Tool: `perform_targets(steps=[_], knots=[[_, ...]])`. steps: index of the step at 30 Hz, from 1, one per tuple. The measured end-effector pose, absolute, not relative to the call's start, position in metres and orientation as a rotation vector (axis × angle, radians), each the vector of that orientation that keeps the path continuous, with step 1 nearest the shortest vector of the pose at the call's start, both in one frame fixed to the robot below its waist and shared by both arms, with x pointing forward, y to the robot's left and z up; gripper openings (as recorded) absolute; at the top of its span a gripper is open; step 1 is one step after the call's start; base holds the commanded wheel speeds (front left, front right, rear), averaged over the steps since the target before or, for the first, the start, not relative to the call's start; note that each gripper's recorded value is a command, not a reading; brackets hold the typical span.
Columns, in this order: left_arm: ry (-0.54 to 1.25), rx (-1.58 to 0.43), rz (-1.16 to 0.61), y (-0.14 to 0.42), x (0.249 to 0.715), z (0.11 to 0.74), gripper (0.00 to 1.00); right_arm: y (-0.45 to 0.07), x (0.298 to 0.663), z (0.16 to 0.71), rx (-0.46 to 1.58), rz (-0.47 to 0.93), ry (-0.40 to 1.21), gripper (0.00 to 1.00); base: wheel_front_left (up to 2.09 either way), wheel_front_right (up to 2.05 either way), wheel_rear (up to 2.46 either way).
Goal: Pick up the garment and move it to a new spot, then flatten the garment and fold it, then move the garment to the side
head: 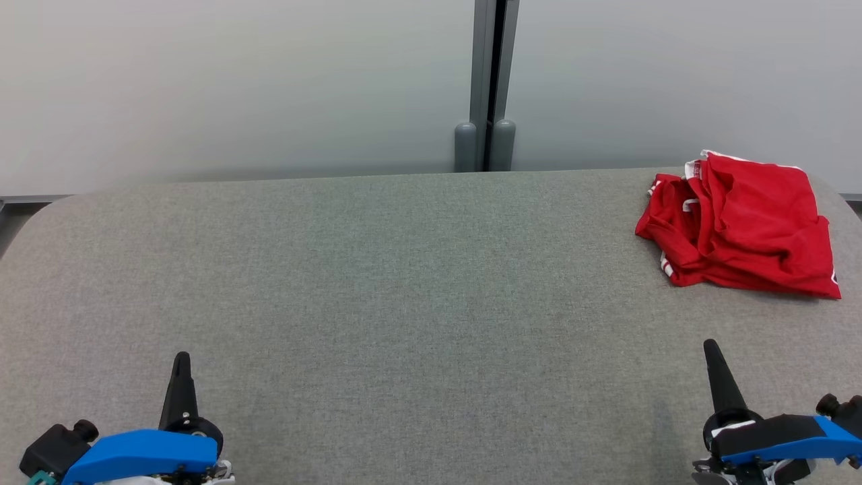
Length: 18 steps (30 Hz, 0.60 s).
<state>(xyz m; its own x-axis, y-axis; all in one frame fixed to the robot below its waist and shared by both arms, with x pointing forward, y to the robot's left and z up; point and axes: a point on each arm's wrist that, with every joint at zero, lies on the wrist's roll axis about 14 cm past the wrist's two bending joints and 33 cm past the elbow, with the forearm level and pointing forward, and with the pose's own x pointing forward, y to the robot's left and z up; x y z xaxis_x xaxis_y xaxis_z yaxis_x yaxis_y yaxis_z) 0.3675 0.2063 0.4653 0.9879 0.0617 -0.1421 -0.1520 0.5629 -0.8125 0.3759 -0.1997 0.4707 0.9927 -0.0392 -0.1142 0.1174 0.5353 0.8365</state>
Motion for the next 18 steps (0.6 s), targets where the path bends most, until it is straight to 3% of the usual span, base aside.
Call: perform_targets(steps=[18], knots=[[0.085, -1.162, 0.105, 0.2035, 0.3738, 0.4738, 0.0, -0.1994, 0.3806, 0.4797, 1.189, -0.079, 0.066, 0.0, 0.0, 0.0, 0.0]])
